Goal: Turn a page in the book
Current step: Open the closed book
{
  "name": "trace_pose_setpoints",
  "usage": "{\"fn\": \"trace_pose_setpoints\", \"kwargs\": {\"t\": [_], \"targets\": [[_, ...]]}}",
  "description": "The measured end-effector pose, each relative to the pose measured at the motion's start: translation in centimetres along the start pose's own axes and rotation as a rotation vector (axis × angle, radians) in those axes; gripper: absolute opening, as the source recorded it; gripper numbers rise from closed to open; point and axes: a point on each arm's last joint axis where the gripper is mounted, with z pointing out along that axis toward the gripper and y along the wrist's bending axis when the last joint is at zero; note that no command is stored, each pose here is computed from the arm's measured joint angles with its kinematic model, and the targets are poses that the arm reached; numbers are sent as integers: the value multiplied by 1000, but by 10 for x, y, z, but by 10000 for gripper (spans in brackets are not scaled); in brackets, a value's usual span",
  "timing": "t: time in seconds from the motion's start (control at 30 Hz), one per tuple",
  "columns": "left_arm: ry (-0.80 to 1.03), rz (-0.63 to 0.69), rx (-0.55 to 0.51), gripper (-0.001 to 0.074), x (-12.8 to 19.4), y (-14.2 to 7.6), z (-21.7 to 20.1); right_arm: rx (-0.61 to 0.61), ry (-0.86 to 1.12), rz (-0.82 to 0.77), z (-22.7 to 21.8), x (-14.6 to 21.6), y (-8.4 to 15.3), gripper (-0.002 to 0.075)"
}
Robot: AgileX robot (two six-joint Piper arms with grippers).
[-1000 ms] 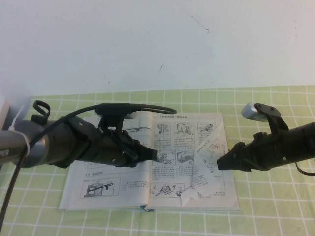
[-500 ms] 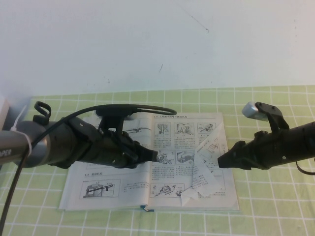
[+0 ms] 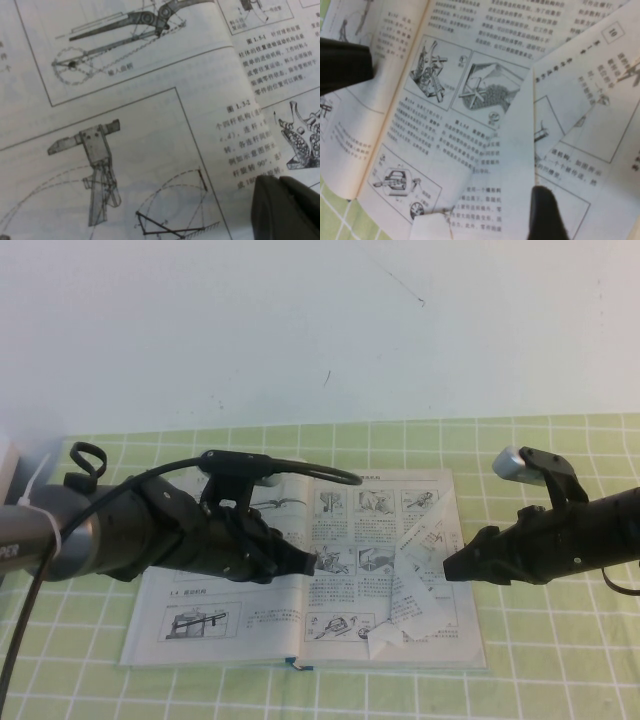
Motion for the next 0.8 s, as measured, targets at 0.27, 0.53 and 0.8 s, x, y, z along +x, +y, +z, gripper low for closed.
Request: {"fn": "trace_pose_setpoints", "kwargs": {"t": [0.27, 0.53, 0.8], "targets": [[10, 53, -12, -4, 1, 1, 0, 0, 0, 0, 0, 0, 0, 390], [25, 49, -14, -4, 3, 3, 6, 22, -9, 0, 0, -1, -2, 388], [27, 49, -11, -4, 3, 3, 7, 37, -14, -24, 0, -1, -3, 388]]}}
